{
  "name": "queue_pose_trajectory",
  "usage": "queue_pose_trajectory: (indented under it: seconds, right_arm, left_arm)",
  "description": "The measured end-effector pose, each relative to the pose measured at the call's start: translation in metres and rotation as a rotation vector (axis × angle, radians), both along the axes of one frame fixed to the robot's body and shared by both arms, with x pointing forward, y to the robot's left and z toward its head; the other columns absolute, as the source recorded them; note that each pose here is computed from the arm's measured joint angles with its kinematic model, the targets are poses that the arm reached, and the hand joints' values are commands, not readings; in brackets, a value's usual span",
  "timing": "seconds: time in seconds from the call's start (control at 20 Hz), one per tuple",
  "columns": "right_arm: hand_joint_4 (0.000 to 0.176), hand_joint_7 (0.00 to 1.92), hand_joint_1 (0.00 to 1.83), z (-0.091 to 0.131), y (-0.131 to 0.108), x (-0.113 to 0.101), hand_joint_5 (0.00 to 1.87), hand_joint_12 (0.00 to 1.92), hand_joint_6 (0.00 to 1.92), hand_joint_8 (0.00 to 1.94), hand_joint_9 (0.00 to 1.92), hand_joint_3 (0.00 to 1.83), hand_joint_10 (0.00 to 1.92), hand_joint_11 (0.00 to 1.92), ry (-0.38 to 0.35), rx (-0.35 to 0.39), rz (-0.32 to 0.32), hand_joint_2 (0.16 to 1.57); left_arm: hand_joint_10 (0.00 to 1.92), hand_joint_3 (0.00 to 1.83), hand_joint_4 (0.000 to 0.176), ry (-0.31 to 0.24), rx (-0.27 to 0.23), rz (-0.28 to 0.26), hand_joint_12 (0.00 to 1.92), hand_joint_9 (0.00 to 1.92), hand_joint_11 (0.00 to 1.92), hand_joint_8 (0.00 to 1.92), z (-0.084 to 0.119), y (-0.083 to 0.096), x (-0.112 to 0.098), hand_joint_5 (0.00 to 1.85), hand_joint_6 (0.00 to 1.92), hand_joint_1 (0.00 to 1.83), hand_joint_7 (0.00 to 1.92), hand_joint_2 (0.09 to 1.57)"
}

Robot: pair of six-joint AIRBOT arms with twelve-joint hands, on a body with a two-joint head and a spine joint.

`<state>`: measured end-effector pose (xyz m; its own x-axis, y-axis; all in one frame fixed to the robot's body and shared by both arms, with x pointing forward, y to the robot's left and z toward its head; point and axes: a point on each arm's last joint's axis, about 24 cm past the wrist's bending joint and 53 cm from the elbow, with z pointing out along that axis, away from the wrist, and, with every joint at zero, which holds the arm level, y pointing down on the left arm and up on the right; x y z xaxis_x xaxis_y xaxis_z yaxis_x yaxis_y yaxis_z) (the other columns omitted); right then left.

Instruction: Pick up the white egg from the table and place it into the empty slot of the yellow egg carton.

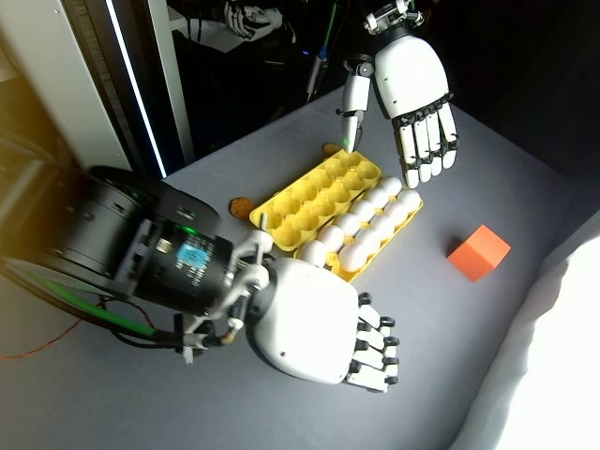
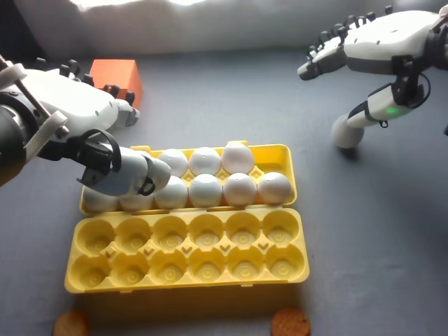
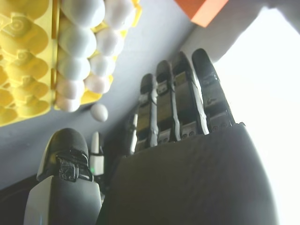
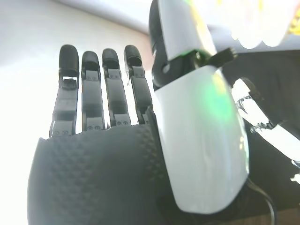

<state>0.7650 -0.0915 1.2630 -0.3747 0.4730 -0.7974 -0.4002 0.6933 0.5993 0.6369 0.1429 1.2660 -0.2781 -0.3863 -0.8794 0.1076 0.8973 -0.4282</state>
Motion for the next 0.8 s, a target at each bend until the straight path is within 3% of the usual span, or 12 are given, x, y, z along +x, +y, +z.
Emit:
queue_pose_trajectory:
  seconds: [0.15,0.2,0.3,0.35,0.45,0.8]
  right_arm:
    - [0.0,0.25,1.2,-0.016,-0.003,0.005,0.42,0.87,0.02,0.01,0.21,0.0,0.01,0.0,0.025,-0.023,-0.011,1.08]
    - [0.0,0.22,1.17,-0.02,-0.002,0.006,0.35,0.83,0.0,0.0,0.2,0.0,0.0,0.0,0.033,-0.026,-0.01,1.09]
    - [0.0,0.26,1.22,-0.023,0.0,0.007,0.41,0.9,0.02,0.01,0.23,0.0,0.01,0.0,0.037,-0.024,-0.01,1.07]
    - [0.0,0.25,1.22,-0.023,0.001,0.008,0.39,0.88,0.01,0.0,0.21,0.0,0.0,0.0,0.038,-0.024,-0.01,1.09]
    - [0.0,0.23,1.2,-0.025,0.002,0.008,0.36,0.87,0.0,0.0,0.22,0.01,0.0,0.0,0.035,-0.024,-0.009,1.1]
    - [0.0,0.3,1.2,-0.046,-0.002,0.017,0.42,0.97,0.02,0.01,0.26,0.0,0.01,0.0,0.058,-0.043,-0.03,1.1]
  left_arm:
    - [0.01,0.0,0.0,0.005,0.0,0.018,0.45,0.26,0.0,0.01,-0.001,0.004,0.001,0.25,0.0,0.0,0.29,1.23]
    - [0.01,0.0,0.0,0.006,0.003,0.025,0.47,0.26,0.0,0.0,-0.001,0.006,0.001,0.25,0.0,0.0,0.29,1.24]
    - [0.0,0.0,0.0,0.009,0.005,0.036,0.49,0.26,0.0,0.0,-0.002,0.008,0.001,0.25,0.0,0.0,0.29,1.24]
    - [0.0,0.0,0.0,0.01,0.007,0.043,0.4,0.22,0.0,0.0,-0.002,0.01,0.001,0.22,0.0,0.0,0.25,1.24]
    - [0.02,0.0,0.0,0.015,0.001,0.067,0.5,0.27,0.0,0.01,-0.003,0.016,0.002,0.27,0.01,0.0,0.3,1.25]
    - [0.0,0.0,0.0,0.003,-0.011,0.097,0.48,0.27,0.0,0.0,0.003,0.024,0.007,0.25,0.0,0.0,0.3,1.26]
